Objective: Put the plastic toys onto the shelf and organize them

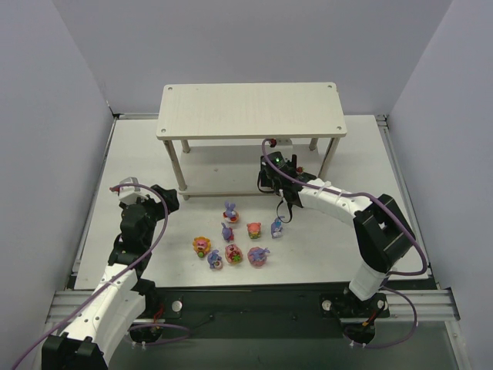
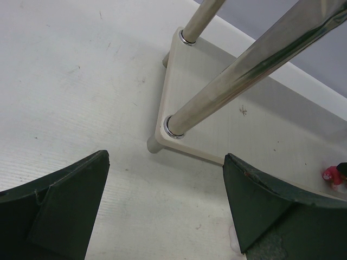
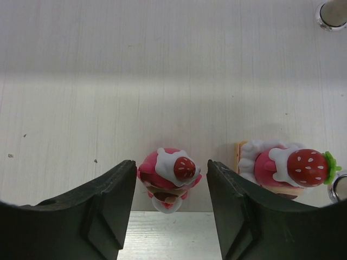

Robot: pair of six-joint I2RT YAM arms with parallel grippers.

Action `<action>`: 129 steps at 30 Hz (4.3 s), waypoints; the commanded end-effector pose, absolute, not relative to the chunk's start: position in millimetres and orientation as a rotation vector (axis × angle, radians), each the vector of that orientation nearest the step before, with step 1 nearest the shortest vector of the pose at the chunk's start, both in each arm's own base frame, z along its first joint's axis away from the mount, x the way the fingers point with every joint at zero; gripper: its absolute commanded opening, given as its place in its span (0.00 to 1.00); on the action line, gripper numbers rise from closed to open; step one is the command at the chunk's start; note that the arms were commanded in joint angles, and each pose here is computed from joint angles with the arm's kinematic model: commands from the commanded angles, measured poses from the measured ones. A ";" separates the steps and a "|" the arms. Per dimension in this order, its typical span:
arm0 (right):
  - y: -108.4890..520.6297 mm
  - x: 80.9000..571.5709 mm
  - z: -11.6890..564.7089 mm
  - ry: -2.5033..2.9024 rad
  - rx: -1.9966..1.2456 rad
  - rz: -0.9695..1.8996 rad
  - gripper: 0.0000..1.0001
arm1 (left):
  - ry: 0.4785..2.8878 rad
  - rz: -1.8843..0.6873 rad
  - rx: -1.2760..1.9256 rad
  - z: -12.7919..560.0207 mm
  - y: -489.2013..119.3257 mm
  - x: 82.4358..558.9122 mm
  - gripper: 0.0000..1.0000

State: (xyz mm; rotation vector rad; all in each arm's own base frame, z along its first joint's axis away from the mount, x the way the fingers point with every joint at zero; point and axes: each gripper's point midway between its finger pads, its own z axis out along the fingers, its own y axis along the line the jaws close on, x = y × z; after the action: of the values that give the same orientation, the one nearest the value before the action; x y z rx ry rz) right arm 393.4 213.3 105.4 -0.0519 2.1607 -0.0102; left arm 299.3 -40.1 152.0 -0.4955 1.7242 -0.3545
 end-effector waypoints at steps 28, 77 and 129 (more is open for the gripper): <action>244.0 277.2 172.5 2.084 -0.315 0.167 0.80 | 1.708 -0.492 -0.391 177.7 -67.1 298.3 0.96; 355.2 152.9 52.6 2.307 -0.685 0.348 0.16 | 1.692 -0.583 -0.459 195.5 -75.8 285.5 0.95; 293.4 313.8 199.5 2.047 -0.174 0.180 0.03 | 1.681 -0.533 -0.506 193.2 -63.9 282.2 0.95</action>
State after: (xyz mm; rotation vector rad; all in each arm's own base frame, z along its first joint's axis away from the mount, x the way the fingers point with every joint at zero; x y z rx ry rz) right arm 291.3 286.7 176.2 -0.2285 2.1193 0.1726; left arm 279.7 -65.1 171.5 -0.5022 1.7340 -0.5191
